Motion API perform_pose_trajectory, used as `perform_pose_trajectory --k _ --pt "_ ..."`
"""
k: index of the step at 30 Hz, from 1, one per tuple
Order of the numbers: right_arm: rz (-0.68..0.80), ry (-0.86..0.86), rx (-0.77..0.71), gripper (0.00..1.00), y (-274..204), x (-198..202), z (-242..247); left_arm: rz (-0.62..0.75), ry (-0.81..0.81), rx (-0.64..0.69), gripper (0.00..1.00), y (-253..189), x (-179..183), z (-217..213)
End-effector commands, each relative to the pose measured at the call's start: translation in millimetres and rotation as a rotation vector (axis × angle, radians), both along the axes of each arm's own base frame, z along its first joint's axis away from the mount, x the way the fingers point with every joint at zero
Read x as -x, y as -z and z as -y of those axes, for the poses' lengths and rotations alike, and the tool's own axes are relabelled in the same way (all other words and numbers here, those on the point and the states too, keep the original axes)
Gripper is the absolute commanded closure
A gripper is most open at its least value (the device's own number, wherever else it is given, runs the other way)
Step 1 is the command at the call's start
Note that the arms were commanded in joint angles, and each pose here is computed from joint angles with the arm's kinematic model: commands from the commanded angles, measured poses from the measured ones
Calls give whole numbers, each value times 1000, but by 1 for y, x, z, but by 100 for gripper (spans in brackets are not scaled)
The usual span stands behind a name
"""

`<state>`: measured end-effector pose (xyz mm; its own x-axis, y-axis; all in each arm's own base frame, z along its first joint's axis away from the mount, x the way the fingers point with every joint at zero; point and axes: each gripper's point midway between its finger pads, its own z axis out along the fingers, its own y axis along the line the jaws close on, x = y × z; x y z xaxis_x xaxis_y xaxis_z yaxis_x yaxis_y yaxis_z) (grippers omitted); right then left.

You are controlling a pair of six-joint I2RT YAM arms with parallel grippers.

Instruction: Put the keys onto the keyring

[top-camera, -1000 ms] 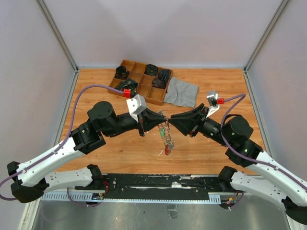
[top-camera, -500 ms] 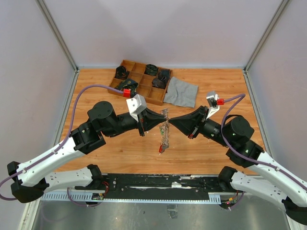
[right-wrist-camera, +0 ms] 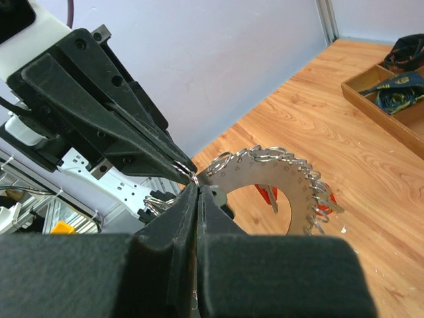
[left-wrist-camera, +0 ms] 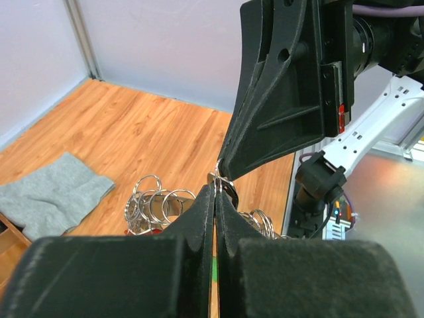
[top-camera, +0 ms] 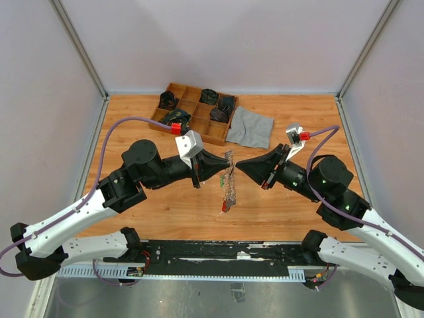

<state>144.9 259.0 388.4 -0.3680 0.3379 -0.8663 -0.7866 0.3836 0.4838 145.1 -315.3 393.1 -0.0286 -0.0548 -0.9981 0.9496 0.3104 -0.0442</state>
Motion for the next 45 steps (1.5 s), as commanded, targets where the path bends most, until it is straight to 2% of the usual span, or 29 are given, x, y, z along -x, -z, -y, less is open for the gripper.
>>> perform_pose_trajectory --k 1,14,19,27,32,37,45 --pt "-43 5 18 99 0 2 -2 55 20 81 99 -29 6 -1" --pt "-103 -54 83 99 14 3 -18 59 39 86 100 -30 9 0" --pt "-82 -84 84 98 12 6 -23 60 46 86 99 -30 11 -1" --pt "150 -32 93 72 -19 10 3 63 36 102 99 -34 12 -4" --pt "310 -26 130 71 -27 15 15 59 41 130 100 -40 15 -7" --pt "457 -133 158 75 -32 33 10 57 95 175 100 -51 26 -8" --pt "542 -243 129 69 -49 50 1 59 170 210 99 -59 41 -6"
